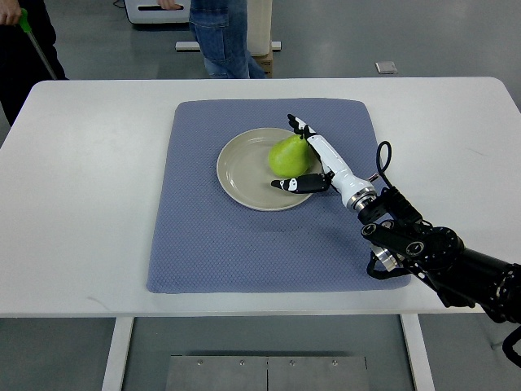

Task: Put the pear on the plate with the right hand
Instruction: 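Open the right hand fingers to release the pear on the plate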

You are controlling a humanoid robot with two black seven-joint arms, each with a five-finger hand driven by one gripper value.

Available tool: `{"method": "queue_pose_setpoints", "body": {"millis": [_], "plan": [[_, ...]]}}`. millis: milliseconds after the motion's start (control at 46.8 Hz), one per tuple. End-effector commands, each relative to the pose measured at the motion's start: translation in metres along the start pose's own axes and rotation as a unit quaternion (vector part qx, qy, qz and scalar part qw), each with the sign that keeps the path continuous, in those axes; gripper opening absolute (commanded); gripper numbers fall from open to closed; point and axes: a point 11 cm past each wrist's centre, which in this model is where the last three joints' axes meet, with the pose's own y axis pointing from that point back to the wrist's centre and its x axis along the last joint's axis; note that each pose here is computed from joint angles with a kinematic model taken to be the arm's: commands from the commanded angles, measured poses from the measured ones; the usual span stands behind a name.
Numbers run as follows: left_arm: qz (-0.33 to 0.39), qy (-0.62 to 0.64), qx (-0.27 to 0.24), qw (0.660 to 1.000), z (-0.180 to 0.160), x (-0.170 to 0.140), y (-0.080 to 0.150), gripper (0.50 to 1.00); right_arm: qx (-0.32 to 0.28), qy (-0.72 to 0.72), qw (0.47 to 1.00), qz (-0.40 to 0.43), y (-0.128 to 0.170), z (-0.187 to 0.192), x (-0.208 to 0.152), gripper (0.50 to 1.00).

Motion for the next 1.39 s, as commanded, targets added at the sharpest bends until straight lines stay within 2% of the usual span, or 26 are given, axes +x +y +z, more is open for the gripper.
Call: {"method": "queue_pose_setpoints", "body": {"millis": [0,920,1369], "plan": [[-0.001,0.0,0.0,1.0,0.0,0.0,0.0,1.0,0.001,0.001,1.0,-0.001,0.0,0.0,0.0,0.995],[-0.001,0.0,0.0,1.0,0.0,0.0,0.0,1.0,0.011,-0.006,1.0,0.009,-0.008,-0.011,0.009,0.995],[0.0,0.0,0.001,1.0,-0.001,0.0,0.0,1.0,-0.003,-0.019,0.999,0.047,0.002,0.003,0.055,0.991]]}}
